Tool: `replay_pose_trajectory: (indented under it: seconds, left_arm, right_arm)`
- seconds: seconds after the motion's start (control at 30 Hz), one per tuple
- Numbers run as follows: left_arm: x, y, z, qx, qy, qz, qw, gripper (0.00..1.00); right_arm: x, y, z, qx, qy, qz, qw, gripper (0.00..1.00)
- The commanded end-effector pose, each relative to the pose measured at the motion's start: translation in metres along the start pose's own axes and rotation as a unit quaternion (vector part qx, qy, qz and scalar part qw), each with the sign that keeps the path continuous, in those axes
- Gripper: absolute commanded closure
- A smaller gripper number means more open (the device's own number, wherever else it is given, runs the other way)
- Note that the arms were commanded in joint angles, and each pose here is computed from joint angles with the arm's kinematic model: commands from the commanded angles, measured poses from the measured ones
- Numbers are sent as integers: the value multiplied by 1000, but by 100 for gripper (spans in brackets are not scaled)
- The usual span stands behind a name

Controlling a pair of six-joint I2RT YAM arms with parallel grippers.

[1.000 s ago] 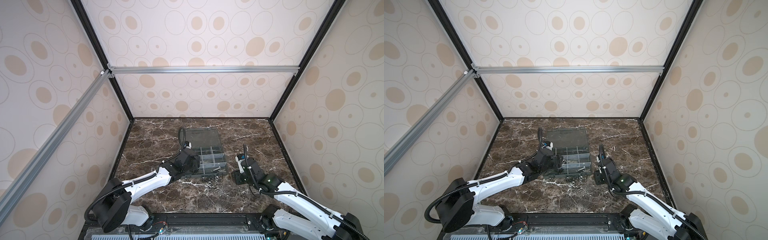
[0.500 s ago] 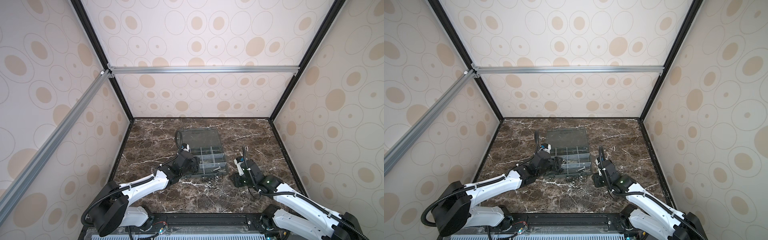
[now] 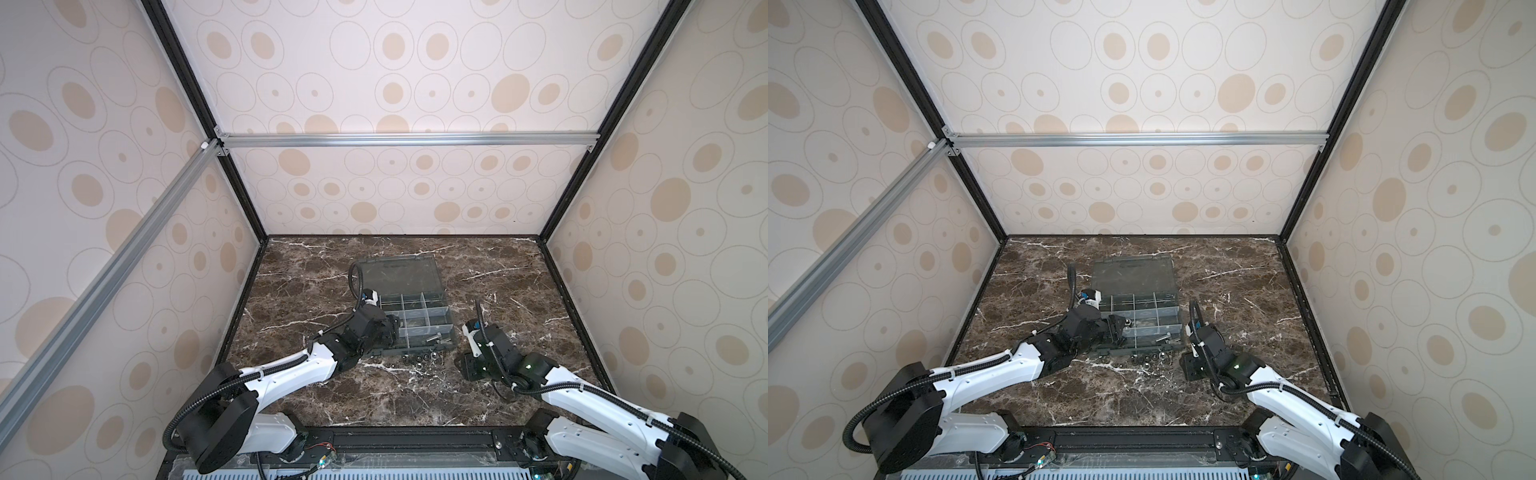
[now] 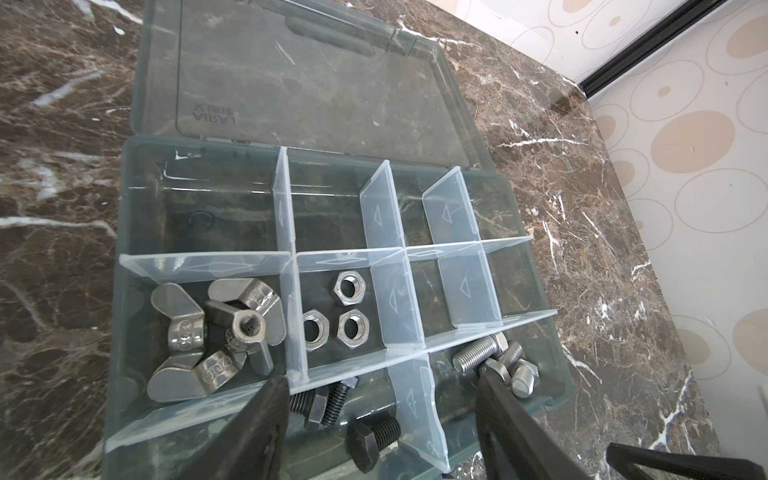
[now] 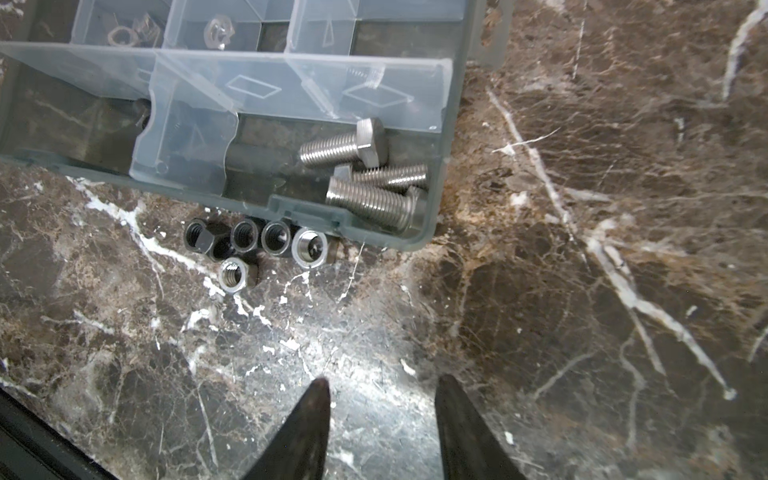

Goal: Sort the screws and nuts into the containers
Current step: 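Draw the left gripper back while the right gripper moves toward the box, then lower the right gripper onto a silver hex nut beside the box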

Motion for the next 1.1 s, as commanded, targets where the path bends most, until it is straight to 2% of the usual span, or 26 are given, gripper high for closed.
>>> replay_pose_trajectory:
  seconds: [0.0,0.23,1.07]
  left_arm:
    - [6,0,5,-2,-10,12,1000,29]
    - [7,5,10,-5,-28,21,999,28]
    - [2,4,9,-21,-22,23,999,28]
  right_arm:
    - [-1,2,-8,-11,-2,-4,1000,54]
    - [0,10,-21,-23,-2,14,1000,53]
    - [16,37,-57,-51,1,97,994,52]
Point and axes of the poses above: each gripper's point midway between its finger pads, its own z axis back along the fingers, its own y axis along the line the jaws close on, x = y × z, the point moved 4 cm from there along z, back along the fingers, and after that the axes turned 4 degrees about z, right-handed, at the moved point
